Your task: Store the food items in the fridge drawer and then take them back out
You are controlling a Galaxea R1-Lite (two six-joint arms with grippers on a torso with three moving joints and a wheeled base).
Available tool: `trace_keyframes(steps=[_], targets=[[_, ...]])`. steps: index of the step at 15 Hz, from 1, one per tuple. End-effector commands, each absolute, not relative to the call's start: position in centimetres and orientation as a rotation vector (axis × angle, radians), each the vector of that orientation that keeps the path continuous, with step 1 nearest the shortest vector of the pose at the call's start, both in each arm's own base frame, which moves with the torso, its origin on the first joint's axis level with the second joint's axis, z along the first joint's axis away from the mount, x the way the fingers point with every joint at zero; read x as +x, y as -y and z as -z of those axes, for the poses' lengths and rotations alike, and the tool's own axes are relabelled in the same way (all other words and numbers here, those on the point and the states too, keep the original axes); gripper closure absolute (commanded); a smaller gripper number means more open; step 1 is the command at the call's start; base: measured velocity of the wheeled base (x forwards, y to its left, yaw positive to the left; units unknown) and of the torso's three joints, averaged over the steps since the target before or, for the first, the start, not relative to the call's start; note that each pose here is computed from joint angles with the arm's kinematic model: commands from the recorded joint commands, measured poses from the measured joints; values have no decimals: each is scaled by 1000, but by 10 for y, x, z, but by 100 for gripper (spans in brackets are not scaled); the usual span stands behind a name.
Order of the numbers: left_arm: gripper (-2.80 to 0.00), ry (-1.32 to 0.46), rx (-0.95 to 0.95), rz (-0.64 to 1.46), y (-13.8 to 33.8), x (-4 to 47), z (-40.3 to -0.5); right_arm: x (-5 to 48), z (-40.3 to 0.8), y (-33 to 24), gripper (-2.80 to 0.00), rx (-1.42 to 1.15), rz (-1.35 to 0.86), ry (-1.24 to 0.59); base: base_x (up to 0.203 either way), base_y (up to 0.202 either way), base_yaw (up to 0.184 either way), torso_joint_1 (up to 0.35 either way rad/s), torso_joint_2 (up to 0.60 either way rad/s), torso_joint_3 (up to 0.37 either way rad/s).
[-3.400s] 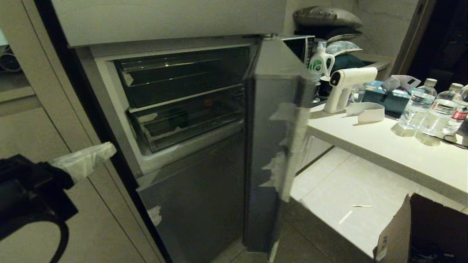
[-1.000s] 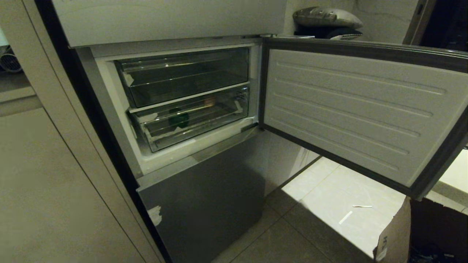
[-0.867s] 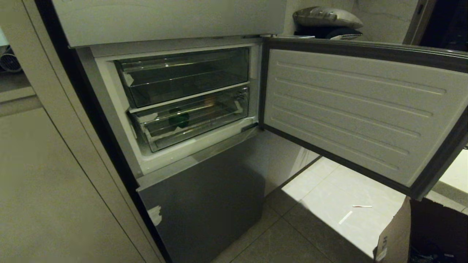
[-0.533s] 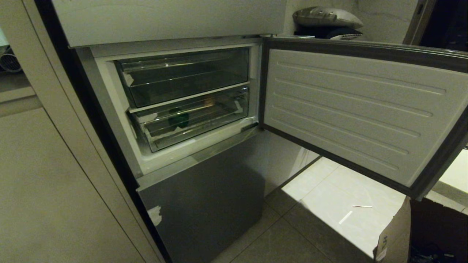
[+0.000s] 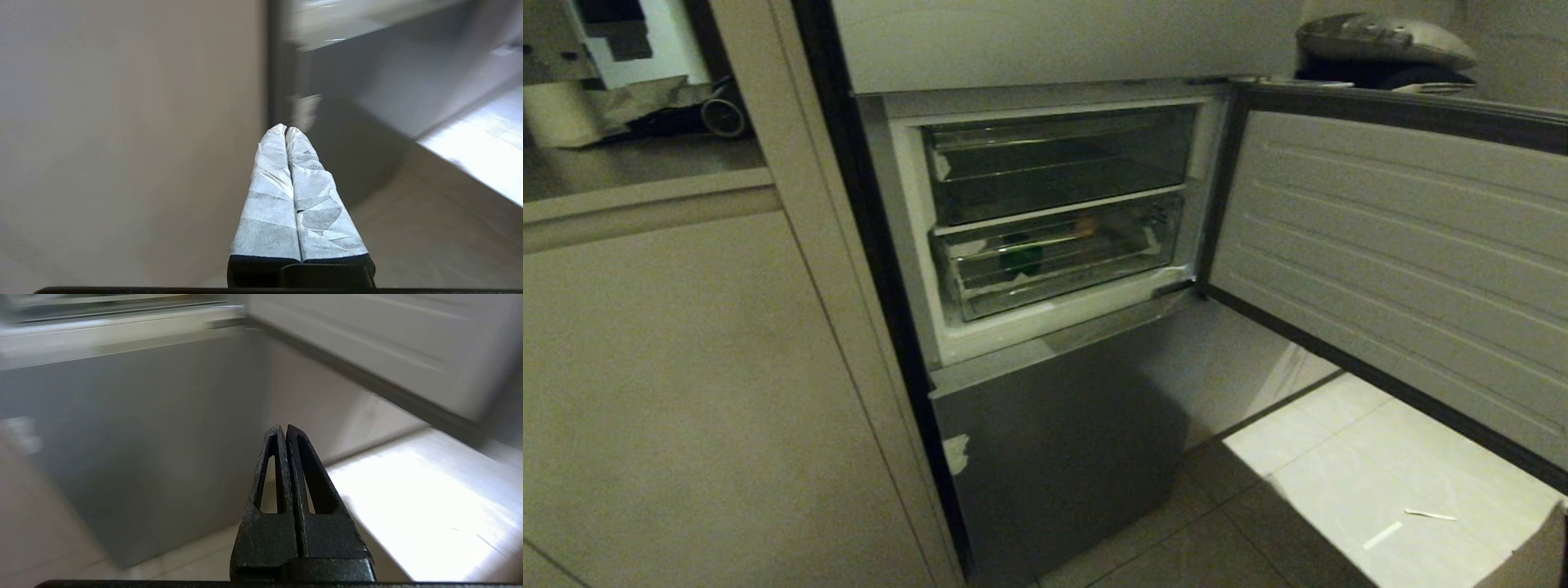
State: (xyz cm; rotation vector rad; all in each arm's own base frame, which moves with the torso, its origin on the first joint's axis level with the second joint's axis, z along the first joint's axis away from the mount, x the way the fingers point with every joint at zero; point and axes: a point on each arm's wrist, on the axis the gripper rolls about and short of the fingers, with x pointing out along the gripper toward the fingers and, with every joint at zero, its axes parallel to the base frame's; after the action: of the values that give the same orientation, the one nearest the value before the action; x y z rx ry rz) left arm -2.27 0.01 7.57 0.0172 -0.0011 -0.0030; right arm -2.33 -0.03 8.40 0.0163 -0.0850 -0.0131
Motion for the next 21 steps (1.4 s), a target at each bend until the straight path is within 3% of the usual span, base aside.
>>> trace_keyframes(steps=[1,9,16,21], targets=[[0,2,17,3,0,-23,-76,-21,-76,0,0,16,13,55,2,-7,181,4,2,4],[0,2,17,3,0,-23,-76,-21,-76,0,0,14,12,55,0,-9,169,5,2,1],[0,2,17,3,0,-23,-76,-21,-78,0,0,-68,-4,53,0,0,13,0,1,0],[0,2,17,3,0,-23,-76,18,-127,-3,0,8,-118,-224,0,0,0,0,0,0]])
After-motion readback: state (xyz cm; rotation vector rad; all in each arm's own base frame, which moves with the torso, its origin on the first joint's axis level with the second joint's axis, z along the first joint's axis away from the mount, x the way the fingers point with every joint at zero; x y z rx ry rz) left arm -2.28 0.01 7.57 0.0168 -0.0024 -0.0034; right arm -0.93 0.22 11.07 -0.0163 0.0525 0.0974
